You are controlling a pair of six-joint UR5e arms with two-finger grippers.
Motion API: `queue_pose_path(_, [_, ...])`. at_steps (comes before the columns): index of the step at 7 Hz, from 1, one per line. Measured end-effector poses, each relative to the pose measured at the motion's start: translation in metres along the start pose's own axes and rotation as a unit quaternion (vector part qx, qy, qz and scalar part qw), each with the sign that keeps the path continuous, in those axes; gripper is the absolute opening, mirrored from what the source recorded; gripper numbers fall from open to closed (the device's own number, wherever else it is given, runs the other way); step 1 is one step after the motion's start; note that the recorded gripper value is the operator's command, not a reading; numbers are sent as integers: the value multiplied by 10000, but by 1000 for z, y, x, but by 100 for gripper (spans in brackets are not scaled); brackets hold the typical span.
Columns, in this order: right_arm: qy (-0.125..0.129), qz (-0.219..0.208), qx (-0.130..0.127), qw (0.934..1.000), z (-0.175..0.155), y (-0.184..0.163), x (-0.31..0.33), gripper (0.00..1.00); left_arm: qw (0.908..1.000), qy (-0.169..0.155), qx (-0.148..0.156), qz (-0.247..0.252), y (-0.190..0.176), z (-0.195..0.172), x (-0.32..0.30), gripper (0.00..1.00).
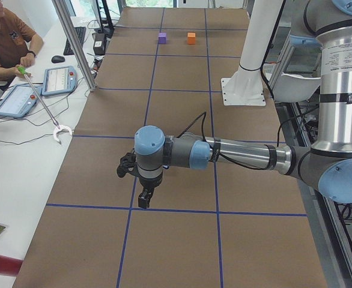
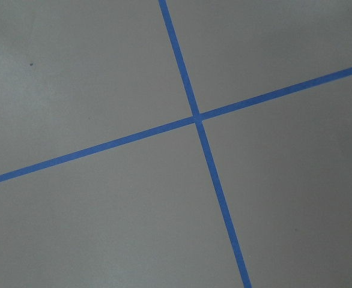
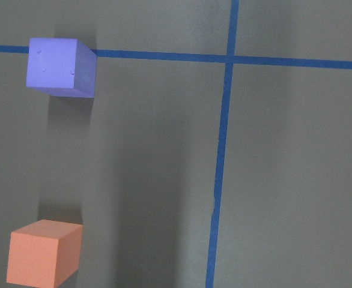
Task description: Place blue block between orange and purple blocks
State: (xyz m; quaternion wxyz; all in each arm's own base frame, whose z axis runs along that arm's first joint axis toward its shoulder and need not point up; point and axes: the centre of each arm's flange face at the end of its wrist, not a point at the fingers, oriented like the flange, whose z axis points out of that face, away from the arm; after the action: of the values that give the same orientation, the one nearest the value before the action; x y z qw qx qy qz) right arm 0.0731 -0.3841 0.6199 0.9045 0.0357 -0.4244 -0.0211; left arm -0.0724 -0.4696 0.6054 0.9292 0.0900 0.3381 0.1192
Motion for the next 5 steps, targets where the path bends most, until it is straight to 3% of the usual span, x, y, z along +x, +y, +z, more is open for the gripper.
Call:
queue_pose_path(3, [43,-15,30,10000,-2,0,0,100,10000,-12,71,43,-2,-7,5,100])
queue_pose_path(5, [39,-33,52,10000,-4,-2,-2,100,9982,-24,413,424,-17,-35,34,100])
